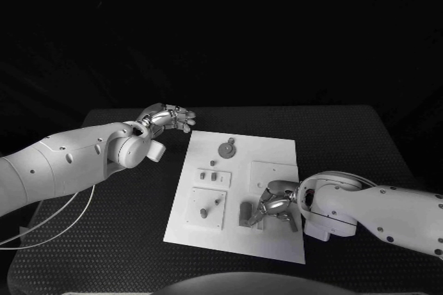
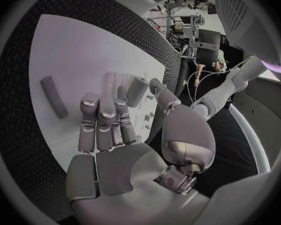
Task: Assemble the parts on the task board
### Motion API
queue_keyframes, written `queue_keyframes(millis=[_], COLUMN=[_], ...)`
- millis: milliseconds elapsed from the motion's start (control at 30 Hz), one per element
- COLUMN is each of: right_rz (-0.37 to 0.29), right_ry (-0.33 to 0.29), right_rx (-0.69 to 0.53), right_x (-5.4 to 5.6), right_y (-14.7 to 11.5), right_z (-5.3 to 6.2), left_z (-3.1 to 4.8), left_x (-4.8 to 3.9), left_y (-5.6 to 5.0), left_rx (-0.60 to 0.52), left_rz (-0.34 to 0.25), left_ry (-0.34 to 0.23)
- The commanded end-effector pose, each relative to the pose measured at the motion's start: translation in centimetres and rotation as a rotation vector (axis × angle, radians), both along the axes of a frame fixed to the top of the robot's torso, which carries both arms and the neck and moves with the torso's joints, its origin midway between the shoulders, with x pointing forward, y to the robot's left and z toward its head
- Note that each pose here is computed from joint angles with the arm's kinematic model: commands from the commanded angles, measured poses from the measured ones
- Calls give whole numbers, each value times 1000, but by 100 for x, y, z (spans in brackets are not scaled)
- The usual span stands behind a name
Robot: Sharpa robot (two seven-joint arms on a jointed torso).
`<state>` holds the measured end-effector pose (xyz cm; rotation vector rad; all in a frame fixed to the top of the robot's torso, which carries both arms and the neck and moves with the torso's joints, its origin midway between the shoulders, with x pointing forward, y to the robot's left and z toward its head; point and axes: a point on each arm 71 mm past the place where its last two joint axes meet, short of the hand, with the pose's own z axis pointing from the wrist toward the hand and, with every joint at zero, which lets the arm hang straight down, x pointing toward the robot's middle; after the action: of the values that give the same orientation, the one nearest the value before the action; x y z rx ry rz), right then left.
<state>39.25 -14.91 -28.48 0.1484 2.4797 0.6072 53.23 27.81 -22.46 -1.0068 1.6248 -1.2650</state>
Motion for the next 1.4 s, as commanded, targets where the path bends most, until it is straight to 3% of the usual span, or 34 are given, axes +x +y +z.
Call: queue_keyframes(millis=[33, 633, 767, 1400], right_rz=[85, 99, 74, 90], right_ry=[-34, -102, -118, -104], right_rx=[-38, -116, -122, -126], right_x=[-12, 9, 28, 5], right_y=[33, 91, 63, 88], right_z=[-2, -82, -79, -82], left_z=[10, 7, 5, 4], left_x=[-1, 1, -1, -2], left_y=[-26, -27, -26, -17], left_rx=[-12, -12, -11, -10], left_rz=[-12, -13, -14, -13], left_ry=[-2, 1, 4, 6])
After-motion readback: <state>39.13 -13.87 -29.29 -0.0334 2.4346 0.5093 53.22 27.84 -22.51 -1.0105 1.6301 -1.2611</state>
